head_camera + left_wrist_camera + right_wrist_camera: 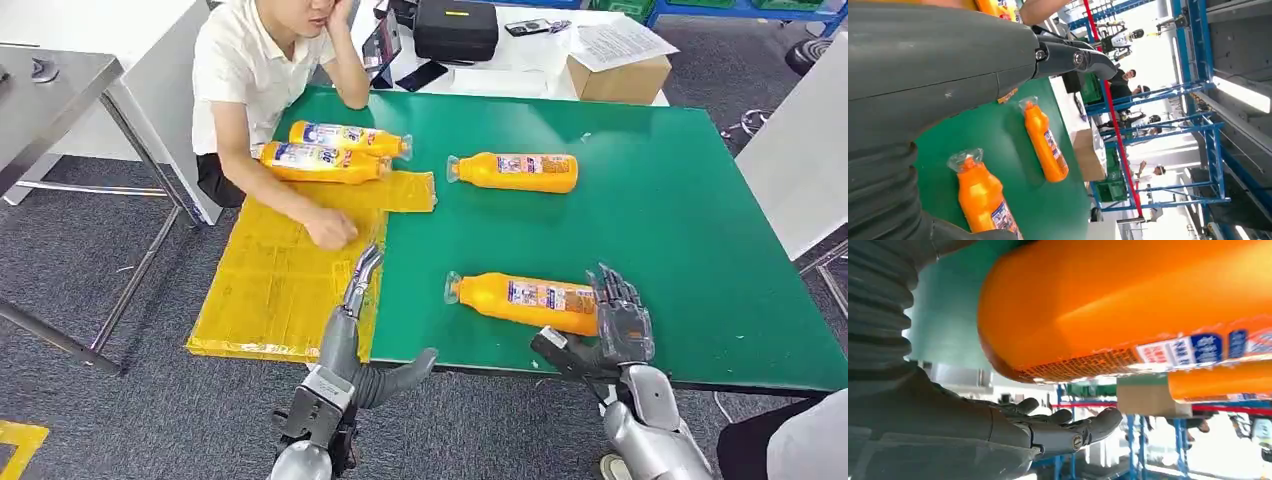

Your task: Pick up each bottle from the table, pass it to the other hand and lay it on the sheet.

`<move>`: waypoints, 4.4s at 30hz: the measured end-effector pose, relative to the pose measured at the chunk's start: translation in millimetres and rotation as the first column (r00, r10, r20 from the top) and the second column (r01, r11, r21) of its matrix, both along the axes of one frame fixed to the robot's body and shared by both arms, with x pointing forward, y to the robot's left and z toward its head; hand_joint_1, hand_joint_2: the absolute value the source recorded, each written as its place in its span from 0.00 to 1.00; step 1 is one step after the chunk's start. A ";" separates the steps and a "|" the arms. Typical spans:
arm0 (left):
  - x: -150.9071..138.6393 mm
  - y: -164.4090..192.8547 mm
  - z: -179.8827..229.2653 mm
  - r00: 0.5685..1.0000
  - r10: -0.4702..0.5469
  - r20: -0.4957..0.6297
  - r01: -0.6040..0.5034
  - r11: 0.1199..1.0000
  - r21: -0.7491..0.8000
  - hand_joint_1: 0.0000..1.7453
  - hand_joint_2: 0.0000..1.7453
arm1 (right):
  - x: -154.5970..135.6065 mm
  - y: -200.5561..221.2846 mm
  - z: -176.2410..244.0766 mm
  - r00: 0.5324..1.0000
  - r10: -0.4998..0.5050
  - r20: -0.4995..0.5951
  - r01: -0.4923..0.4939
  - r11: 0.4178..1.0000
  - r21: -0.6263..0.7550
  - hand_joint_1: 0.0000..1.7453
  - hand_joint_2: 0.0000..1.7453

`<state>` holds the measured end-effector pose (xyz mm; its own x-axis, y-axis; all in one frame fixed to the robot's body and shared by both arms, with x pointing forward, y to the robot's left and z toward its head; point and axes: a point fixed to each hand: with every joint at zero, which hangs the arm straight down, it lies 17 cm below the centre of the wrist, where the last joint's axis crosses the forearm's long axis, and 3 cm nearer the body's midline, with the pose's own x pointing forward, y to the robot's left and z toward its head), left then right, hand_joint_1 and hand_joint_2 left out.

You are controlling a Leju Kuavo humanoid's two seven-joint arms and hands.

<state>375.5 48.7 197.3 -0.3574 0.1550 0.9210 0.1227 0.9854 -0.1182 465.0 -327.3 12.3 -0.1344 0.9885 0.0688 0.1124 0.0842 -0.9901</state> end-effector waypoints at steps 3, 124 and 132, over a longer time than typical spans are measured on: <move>-1.1 0.8 -3.1 1.000 0.001 -0.011 -0.001 1.000 -0.006 0.00 1.00 | 1.7 7.1 5.9 0.999 0.036 0.021 -0.035 0.998 -0.051 0.00 1.00; 0.8 -29.5 -22.3 0.885 -0.410 -0.221 0.261 0.830 -0.492 1.00 1.00 | -114.6 306.5 87.0 0.631 0.766 0.125 -0.283 0.077 0.956 1.00 1.00; 9.8 -36.0 -35.4 0.864 -0.439 -0.248 0.287 0.832 -0.474 1.00 1.00 | -107.3 317.9 78.3 0.613 0.787 0.067 -0.370 0.210 0.905 0.91 1.00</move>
